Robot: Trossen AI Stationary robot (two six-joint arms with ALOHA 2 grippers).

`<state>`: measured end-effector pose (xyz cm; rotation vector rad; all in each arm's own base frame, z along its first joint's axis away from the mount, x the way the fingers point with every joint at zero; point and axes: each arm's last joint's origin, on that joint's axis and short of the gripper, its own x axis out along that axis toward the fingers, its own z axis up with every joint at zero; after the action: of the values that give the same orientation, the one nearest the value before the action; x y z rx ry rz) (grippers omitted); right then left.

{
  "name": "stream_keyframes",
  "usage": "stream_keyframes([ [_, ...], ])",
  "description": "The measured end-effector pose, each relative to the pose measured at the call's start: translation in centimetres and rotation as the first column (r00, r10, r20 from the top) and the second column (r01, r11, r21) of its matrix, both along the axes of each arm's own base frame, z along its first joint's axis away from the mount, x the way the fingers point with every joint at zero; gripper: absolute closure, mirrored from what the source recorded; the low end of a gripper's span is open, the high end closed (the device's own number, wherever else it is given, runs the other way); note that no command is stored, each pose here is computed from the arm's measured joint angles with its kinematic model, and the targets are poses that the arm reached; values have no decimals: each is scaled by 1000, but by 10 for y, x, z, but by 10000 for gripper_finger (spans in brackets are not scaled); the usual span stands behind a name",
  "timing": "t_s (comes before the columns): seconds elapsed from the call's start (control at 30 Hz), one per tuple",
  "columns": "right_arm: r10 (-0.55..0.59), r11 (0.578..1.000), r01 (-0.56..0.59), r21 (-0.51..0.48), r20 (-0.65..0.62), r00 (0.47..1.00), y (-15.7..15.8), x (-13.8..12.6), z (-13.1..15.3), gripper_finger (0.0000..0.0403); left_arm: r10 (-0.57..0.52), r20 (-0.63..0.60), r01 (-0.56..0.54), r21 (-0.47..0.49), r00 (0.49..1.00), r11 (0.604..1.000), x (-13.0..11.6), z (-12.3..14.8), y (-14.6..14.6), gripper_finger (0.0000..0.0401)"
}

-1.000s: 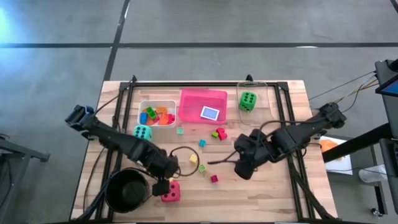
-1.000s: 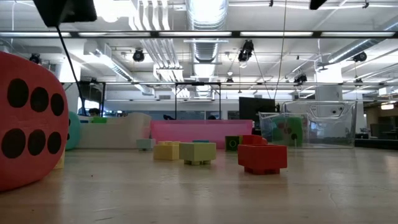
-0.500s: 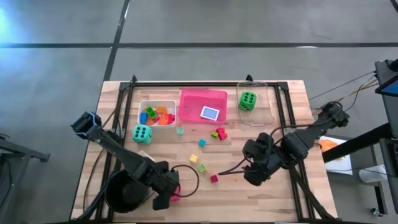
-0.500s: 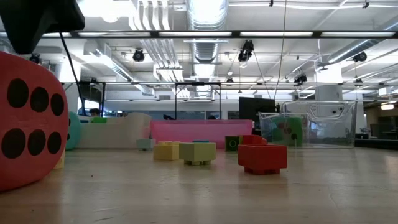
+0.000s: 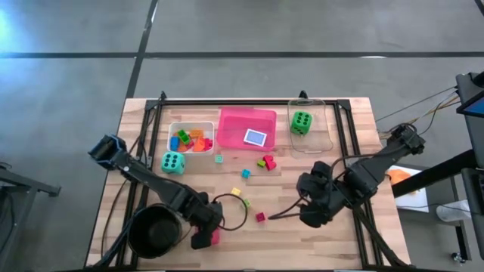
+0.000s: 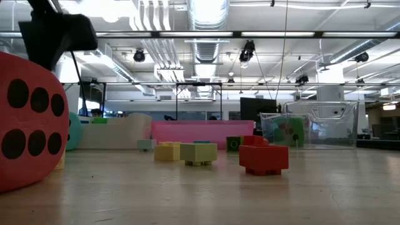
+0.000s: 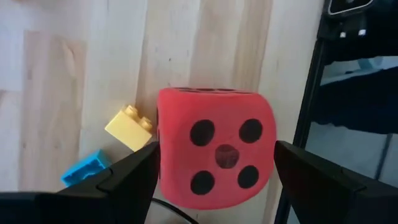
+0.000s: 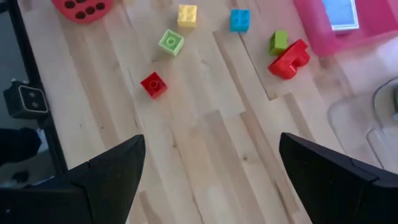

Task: Pick & Place Toys
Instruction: Put the red dice into the transparent bin

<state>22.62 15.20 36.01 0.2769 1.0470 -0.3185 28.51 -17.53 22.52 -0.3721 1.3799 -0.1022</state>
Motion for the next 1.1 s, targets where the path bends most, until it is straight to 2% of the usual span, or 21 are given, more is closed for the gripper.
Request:
stream_keyframes([
  [0.3, -8, 1000, 5, 26, 89, 996, 9, -24, 13, 40, -4, -42, 4, 4, 999, 1000, -8, -26, 6, 84],
  [0.53, -15, 999, 10, 46, 102, 995, 11, -30, 15, 40, -26, 1, 26, -127, 1000, 992, -7, -41, 5, 84],
  [0.8, -16, 999, 11, 42, 99, 995, 12, -29, 15, 40, 5, -49, -14, -186, 999, 982, -15, -56, 9, 89],
  [0.93, -15, 999, 11, 42, 99, 995, 12, -29, 15, 40, 3, -34, -10, -188, 999, 982, -13, -56, 9, 127],
  [1.1, -18, 999, 14, 32, 107, 994, 12, -29, 15, 40, 24, -10, -25, -206, 1000, 978, -9, -56, 9, 232],
])
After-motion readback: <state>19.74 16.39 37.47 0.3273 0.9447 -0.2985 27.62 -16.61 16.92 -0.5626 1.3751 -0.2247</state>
